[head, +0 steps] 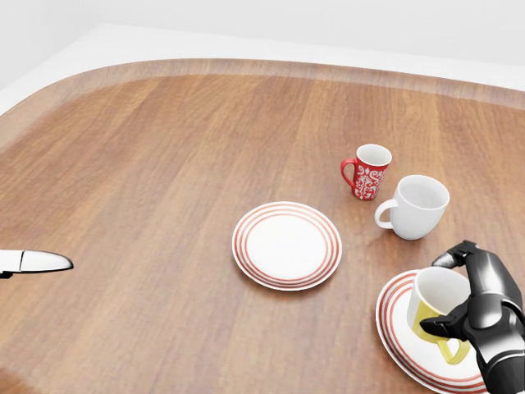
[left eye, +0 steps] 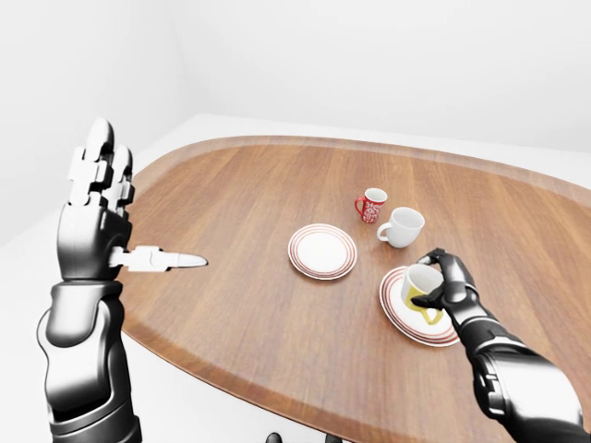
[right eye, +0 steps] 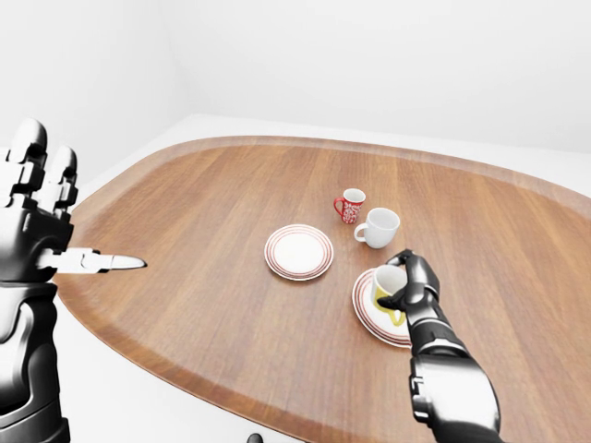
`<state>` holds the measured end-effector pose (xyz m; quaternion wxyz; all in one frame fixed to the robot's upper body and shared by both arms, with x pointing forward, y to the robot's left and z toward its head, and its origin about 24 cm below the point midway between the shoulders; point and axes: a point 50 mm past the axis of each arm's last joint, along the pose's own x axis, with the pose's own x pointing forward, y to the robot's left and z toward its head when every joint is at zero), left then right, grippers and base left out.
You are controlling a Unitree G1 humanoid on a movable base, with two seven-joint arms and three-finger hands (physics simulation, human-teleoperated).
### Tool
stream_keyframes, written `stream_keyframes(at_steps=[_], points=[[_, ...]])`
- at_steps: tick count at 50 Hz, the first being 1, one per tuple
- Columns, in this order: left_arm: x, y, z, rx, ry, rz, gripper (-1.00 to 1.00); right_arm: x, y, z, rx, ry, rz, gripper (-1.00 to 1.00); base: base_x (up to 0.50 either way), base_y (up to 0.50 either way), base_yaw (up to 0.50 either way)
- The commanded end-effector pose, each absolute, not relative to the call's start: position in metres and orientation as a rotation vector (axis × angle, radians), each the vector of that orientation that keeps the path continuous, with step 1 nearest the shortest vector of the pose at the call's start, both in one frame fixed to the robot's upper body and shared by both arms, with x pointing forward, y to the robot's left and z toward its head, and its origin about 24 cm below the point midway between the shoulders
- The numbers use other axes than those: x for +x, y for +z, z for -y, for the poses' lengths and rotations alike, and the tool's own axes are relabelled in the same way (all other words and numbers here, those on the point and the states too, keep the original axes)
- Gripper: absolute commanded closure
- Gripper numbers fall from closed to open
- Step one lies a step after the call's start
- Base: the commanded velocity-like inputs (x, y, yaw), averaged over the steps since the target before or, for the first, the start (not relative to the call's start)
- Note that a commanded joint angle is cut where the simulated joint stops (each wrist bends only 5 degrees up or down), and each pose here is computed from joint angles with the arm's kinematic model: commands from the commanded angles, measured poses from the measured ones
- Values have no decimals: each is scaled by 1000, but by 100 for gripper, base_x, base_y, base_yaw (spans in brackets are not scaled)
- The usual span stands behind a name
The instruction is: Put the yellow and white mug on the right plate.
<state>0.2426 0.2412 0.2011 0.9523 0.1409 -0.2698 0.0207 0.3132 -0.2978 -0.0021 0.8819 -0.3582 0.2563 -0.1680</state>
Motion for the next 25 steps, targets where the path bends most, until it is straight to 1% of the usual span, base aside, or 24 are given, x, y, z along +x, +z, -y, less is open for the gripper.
stream_keyframes(at_steps=[1,15,25], points=[[243,199,-241,286,43,538,-100,311,-3,299,-750,-374,-534,100,0,0,0],[244,197,-241,287,41,529,-100,308,-6,300,-744,-401,-538,100,0,0,0],[243,199,-241,290,40,538,-100,313,1,300,-736,-412,-517,100,0,0,0]])
